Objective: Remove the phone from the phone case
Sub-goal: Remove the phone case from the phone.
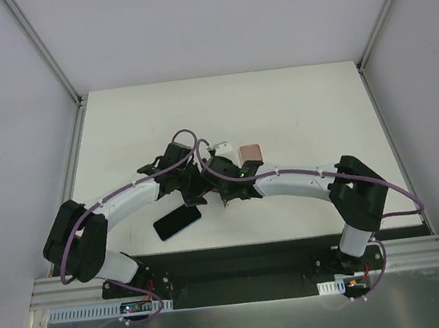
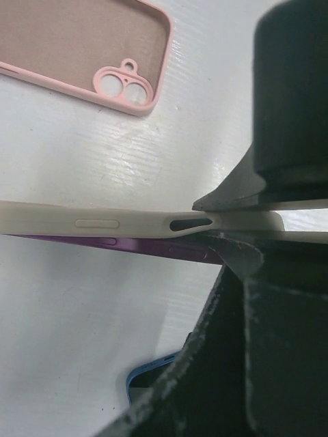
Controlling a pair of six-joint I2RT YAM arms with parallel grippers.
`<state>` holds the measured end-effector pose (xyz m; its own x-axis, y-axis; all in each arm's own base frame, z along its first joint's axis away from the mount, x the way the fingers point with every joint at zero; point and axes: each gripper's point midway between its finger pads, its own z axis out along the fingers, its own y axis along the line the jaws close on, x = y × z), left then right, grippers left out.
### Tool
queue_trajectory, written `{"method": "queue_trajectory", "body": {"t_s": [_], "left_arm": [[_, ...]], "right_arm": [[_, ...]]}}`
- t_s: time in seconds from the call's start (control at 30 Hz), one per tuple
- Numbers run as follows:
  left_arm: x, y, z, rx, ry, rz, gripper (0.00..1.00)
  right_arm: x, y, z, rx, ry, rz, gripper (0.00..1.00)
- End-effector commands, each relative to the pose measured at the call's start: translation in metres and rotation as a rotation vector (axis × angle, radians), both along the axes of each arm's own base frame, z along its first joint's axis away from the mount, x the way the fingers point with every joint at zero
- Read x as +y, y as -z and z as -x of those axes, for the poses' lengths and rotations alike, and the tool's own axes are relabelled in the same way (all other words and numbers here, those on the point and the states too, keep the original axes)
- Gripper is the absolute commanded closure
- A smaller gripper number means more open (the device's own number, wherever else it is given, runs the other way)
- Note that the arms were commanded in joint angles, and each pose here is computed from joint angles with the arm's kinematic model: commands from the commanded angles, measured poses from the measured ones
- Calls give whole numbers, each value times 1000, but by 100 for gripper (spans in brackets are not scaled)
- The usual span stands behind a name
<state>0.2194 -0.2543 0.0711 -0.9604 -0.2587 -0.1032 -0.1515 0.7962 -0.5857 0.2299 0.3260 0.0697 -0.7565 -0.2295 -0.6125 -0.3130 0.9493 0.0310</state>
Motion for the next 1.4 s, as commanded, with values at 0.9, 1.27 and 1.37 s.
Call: {"method": "queue_trajectory", "body": {"t_s": [0.9,1.27,1.37], "left_arm": [[22,30,13,3,-18,-49,32],[19,29,-8,10,-40,-106,35],[23,35,-11,19,-69,-135,36]], "right_arm": [[39,-41,31,92,-33,-247,99],[46,-48,33,73,-68,-289,99],[50,-51,34,68,-85,-291,99]]}}
